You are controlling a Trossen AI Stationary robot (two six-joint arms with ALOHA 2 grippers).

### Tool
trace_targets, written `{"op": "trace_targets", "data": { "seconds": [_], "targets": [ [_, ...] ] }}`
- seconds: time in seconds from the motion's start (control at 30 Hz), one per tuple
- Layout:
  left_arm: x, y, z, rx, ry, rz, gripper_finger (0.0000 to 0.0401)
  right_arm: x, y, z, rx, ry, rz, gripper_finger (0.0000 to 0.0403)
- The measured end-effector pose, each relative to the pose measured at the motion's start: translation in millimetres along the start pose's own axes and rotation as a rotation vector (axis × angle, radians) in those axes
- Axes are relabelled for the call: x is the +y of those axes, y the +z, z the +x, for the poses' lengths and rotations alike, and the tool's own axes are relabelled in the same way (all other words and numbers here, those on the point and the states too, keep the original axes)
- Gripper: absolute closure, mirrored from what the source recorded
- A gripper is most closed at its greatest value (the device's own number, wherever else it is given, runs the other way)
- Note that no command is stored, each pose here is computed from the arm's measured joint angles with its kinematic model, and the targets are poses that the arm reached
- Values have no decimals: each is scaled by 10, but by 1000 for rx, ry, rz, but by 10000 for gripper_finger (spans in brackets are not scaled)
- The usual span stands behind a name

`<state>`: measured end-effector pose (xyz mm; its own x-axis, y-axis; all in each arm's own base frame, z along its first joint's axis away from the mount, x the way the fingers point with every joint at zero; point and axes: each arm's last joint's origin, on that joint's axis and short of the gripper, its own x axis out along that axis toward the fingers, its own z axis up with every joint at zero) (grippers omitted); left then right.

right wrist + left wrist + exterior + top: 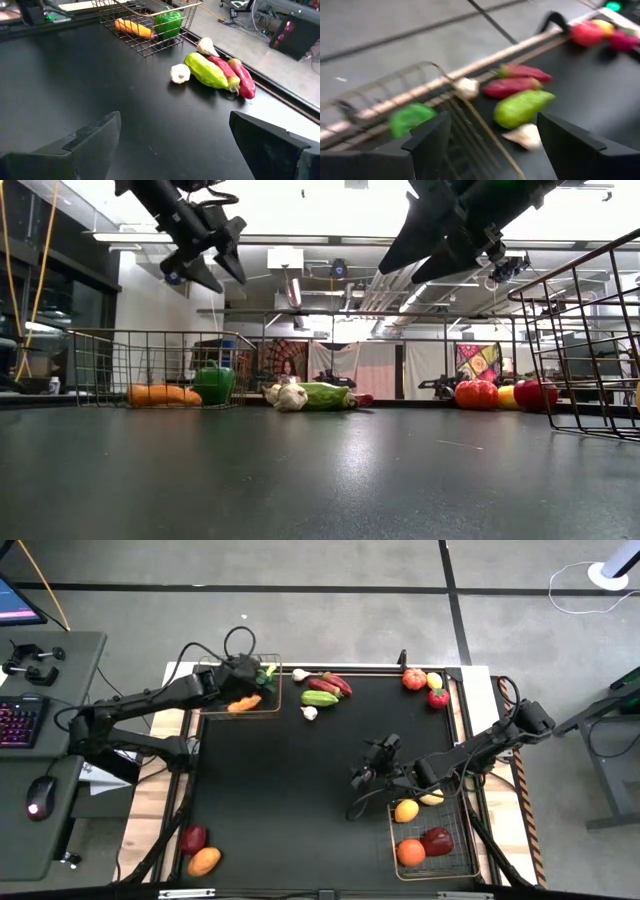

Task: Sort produce into baskets
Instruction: Put the yellow mango into the top wire basket

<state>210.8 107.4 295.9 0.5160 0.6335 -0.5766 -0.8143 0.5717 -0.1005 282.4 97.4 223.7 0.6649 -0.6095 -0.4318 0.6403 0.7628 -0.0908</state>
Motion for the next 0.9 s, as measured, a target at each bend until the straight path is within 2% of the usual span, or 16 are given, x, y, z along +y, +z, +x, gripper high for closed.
{"op": "trace_targets", "data": {
  "seconds": [0.2,0.3,0.4,0.53,0.67,0.8,0.9],
  "targets": [
    [-213,-132,-99,156,-283,-14,114,-1,-2,0,1,-1,5,36],
    [-465,-261,-250,207,-424,22,114,-3,-2,0,0,-4,1,36],
    [-782,-491,-495,272,-560,83,114,-3,-2,0,0,-4,0,36],
    [-1213,-999,-915,369,-657,165,114,-2,-2,0,0,-4,1,36],
    [-1491,-1666,-1341,504,-684,216,114,-1,-4,0,3,0,5,36],
    [-1564,-2365,-1684,656,-643,245,114,-1,-4,0,5,2,5,36],
    [-1545,-2757,-1851,739,-572,259,114,-1,-4,0,5,2,8,36]
  ]
}}
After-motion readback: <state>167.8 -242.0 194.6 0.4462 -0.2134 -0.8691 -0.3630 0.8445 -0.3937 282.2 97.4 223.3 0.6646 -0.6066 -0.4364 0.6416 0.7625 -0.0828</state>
